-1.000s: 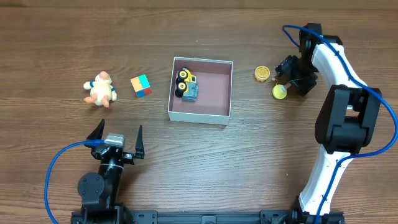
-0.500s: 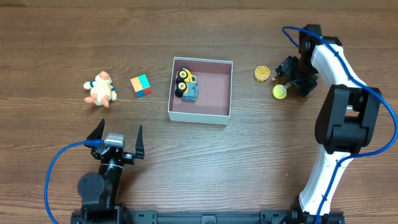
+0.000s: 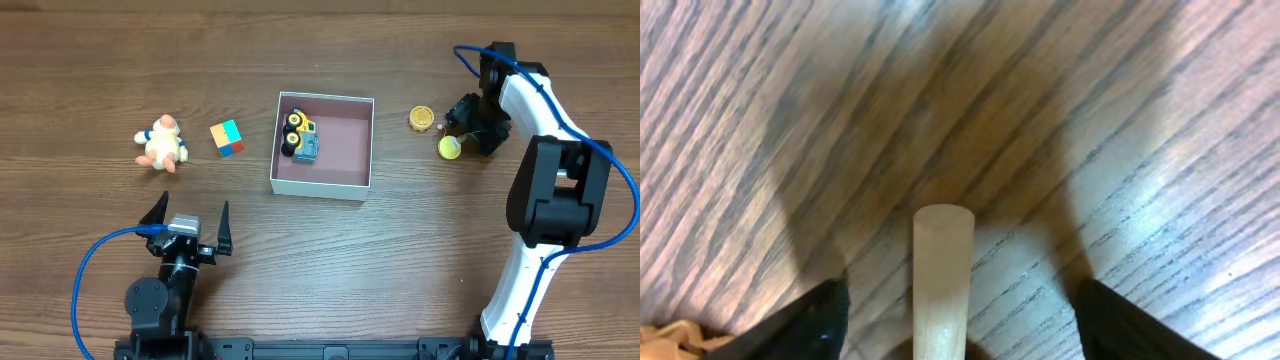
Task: Pack container
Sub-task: 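Grasp the wooden handle with the right gripper and lift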
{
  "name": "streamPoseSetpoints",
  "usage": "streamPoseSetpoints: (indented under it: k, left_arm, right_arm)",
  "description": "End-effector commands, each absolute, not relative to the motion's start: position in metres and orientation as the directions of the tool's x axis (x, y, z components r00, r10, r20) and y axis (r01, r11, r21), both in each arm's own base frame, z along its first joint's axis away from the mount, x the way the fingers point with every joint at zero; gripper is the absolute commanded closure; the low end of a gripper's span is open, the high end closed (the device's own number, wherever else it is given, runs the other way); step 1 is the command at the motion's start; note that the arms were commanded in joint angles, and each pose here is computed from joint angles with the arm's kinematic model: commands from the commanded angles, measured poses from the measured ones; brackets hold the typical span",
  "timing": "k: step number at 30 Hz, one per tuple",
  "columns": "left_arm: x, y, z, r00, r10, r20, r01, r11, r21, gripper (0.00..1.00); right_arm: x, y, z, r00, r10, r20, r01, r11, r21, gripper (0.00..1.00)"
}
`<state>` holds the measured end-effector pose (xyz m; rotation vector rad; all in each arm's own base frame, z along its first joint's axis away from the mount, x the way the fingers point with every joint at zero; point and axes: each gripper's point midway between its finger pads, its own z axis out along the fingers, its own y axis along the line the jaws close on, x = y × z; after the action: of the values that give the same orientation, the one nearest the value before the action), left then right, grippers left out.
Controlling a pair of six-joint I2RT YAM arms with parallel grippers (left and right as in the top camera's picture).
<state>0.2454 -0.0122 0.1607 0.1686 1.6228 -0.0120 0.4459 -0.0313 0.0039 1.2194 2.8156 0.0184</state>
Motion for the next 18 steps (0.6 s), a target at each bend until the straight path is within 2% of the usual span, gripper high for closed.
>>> streamPoseSetpoints:
  k: [1,7,9,15,18]
  left_arm:
    - [0.245,-0.012,0.161,-0.042,0.110,-0.993,0.115,0.988,0.105,0.00]
    - [0.245,-0.012,0.161,-0.041,0.110,-0.993,0.115,0.988,0.105,0.00]
    - [0.245,-0.012,0.161,-0.042,0.110,-0.993,0.115,0.988,0.105,0.00]
    - [0.245,-0.012,0.161,-0.042,0.110,-0.993,0.115,0.988,0.105,0.00]
    - [0.245,-0.012,0.161,-0.042,0.110,-0.993,0.115,0.988,0.105,0.00]
  right_arm:
    - [0.443,-0.031,-0.001,-0.678,0.734,-0.046,0.732,0.680,0.044,0.42]
    - [0.449,-0.016,0.009,-0.682,0.731,0.009,0.727,0.677,0.114,0.51]
    - [0.450,-0.015,0.015,-0.684,0.730,0.011,0.726,0.678,0.114,0.58]
    - [0.452,-0.015,0.022,-0.684,0.729,0.010,0.726,0.679,0.113,0.72]
    - [0.452,-0.017,0.022,-0.684,0.730,0.003,0.726,0.680,0.108,0.74]
